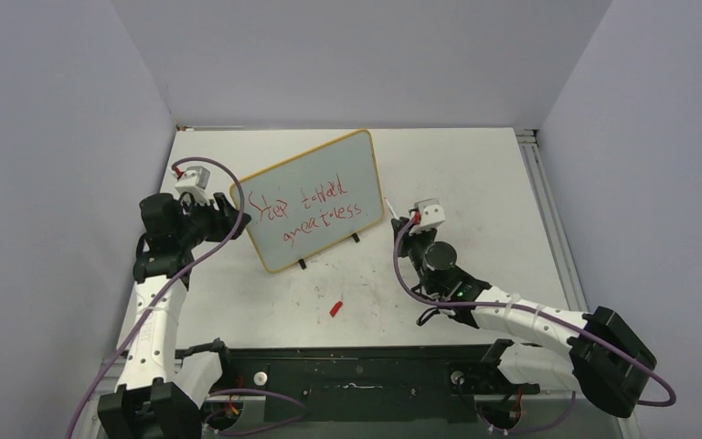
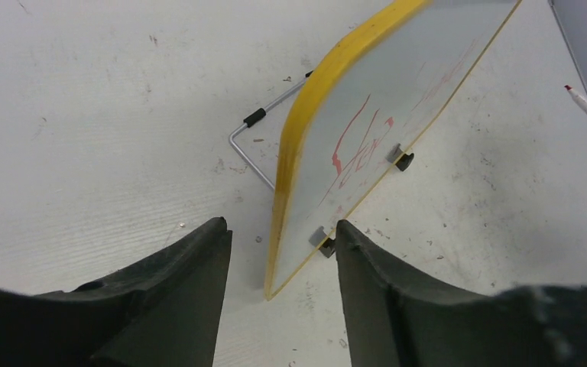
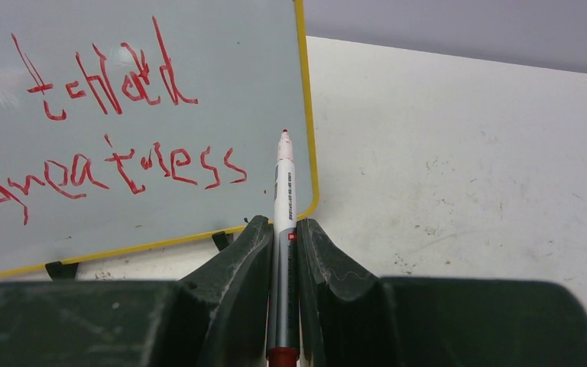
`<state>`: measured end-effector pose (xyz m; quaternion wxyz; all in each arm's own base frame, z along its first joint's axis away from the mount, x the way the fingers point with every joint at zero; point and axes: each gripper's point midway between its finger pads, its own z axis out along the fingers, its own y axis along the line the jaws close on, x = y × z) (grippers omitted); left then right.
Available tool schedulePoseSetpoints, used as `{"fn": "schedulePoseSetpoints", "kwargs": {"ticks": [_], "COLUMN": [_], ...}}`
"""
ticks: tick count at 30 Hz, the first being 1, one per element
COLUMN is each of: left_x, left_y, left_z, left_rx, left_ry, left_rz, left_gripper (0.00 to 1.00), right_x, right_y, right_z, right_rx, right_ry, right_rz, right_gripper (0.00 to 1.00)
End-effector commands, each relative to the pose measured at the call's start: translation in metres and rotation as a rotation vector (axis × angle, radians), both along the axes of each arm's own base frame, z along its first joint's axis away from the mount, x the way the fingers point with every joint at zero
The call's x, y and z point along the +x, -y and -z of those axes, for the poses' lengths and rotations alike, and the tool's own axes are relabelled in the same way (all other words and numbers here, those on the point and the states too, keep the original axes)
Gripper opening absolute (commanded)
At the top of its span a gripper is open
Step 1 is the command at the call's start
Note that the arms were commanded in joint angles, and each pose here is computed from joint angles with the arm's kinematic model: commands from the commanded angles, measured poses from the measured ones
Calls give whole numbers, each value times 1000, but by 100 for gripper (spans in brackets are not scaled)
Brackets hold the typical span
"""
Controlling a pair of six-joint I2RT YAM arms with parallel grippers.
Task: Write a sentence on the whiteboard
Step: Write a sentence on the whiteboard, then close the whiteboard marker at the center of the board.
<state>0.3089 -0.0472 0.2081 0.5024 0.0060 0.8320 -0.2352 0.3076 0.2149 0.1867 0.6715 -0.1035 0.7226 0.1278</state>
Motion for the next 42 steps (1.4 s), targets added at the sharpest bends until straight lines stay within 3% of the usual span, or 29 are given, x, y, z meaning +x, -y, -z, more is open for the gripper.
{"fn": "schedulePoseSetpoints", "kwargs": {"ticks": [1, 8, 20, 32, 42], "left_x": [-2, -6, -27, -67, -113], "left_y": [-6, -21, -32, 73, 163], "left_z": [-8, -18, -90, -92, -21], "left_rx": [13, 66, 245, 230, 131], "left_ry": [33, 78, 150, 118, -11], "left_rz": [-39, -133, -274, 69, 322], "left_gripper": [57, 72, 74, 68, 64], "right_x": [-8, -15, -33, -58, -89], "right_y": [7, 25, 43, 25, 32], "right_z": [-6, -7, -21, -17, 2], "right_rx": [50, 80, 78, 31, 65], "right_ry": [-17, -49, -110, -220, -367], "right_rz": [6, 72, 90, -83, -122], "right_gripper": [5, 5, 5, 5, 5]}}
